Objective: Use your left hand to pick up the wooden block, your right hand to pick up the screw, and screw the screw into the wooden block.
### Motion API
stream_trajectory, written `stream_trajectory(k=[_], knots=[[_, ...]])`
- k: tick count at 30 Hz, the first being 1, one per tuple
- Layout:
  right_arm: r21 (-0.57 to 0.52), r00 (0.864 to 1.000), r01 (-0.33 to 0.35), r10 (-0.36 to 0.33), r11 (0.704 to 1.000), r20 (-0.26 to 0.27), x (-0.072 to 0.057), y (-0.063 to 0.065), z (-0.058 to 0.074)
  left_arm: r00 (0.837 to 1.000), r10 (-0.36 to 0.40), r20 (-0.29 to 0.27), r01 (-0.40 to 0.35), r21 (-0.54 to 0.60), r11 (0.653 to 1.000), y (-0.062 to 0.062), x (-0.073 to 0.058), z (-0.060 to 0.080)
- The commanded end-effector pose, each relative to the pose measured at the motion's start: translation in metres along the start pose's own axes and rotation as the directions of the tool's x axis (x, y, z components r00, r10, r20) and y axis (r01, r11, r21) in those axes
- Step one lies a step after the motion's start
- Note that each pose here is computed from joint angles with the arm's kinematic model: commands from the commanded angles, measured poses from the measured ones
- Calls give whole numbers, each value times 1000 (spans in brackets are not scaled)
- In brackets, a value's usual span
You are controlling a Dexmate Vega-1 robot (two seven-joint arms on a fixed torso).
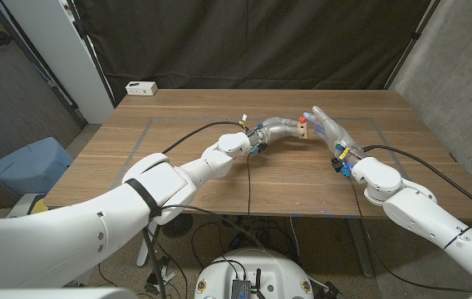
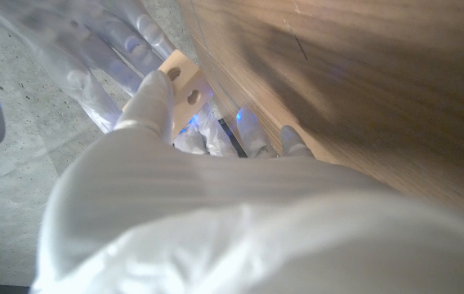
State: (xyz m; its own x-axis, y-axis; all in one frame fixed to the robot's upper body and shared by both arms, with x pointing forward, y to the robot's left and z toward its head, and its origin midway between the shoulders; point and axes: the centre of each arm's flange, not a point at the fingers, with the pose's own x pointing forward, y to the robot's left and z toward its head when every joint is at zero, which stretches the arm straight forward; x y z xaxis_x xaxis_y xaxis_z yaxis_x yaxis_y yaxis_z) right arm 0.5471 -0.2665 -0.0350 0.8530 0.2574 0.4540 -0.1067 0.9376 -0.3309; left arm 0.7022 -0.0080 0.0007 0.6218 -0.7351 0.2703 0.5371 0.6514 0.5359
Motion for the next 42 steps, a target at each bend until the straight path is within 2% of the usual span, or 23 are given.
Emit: stream_trajectory(k=[1,16,27,42], knots=[[-6,1000,-2,2,1000,0,-2,2,2,1000,4,-15,-4,-5,1000,0,2,-1],[-2,1000,-11,11,1000,-3,-7,9,5,1000,1,-21,-1,-6,1000,0,3,-1],[-1,1000,-23,23,1000,14,-7,15,7,1000,-7,-7,7,-2,1000,-2,2,1],[0,999,19,-19,1000,31,-11,1,10,1000,-13,7,13,6,1000,-3,1,2]])
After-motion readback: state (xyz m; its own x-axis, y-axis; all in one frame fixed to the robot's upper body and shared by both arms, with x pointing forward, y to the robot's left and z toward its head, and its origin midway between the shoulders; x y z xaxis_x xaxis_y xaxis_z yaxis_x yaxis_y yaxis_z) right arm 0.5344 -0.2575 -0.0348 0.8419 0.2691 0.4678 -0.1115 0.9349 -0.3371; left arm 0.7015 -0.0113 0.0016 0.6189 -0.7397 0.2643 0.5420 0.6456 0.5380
